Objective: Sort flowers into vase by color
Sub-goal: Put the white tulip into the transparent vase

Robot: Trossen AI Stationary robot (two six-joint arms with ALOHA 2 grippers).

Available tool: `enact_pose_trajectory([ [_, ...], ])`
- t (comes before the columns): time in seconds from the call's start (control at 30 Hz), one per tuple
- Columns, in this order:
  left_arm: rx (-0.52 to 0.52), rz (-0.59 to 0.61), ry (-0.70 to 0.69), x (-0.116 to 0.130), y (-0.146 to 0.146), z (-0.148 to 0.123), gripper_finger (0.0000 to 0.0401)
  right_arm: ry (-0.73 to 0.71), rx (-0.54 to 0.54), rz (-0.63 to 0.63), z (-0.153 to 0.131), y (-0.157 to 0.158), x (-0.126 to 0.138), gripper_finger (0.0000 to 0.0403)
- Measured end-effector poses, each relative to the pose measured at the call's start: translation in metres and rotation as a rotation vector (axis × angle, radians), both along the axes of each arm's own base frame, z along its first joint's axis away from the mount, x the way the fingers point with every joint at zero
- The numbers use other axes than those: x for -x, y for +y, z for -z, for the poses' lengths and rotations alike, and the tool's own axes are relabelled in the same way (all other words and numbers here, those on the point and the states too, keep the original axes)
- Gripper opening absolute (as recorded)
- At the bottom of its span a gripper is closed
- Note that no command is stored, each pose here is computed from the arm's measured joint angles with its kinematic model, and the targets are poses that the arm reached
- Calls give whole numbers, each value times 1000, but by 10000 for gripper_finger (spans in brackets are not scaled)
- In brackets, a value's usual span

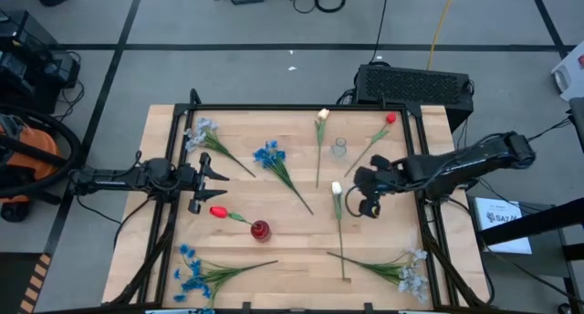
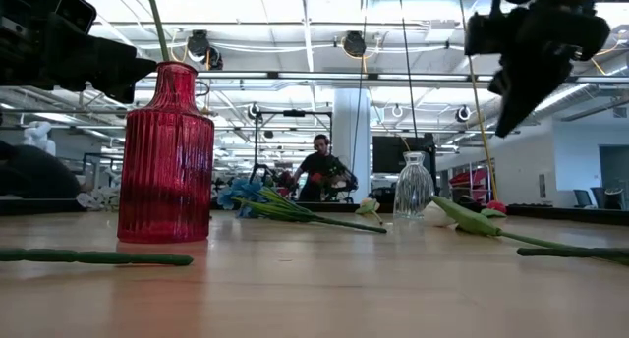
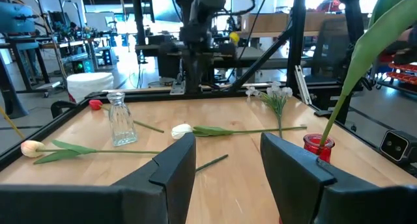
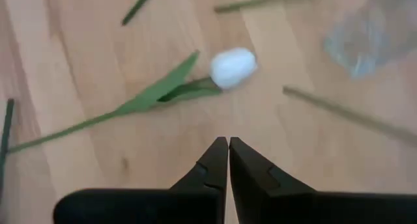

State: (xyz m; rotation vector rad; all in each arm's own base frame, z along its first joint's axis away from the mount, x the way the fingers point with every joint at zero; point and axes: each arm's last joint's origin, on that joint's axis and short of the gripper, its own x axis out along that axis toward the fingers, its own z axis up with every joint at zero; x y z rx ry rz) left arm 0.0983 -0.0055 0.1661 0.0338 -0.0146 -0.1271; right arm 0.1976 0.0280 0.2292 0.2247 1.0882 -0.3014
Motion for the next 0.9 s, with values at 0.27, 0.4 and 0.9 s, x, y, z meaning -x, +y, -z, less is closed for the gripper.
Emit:
enact_pose_trajectory([
  [0.27, 0, 0, 0, 0, 0, 0, 180, -37, -134, 317, 14, -2, 10, 8],
  [0.4, 0, 0, -1, 0, 0, 0, 180, -47, -128, 428, 19, -3, 7, 8],
  [0.9, 0, 0, -3, 0, 0, 0, 180, -183, -328, 768, 43, 0, -33, 9],
])
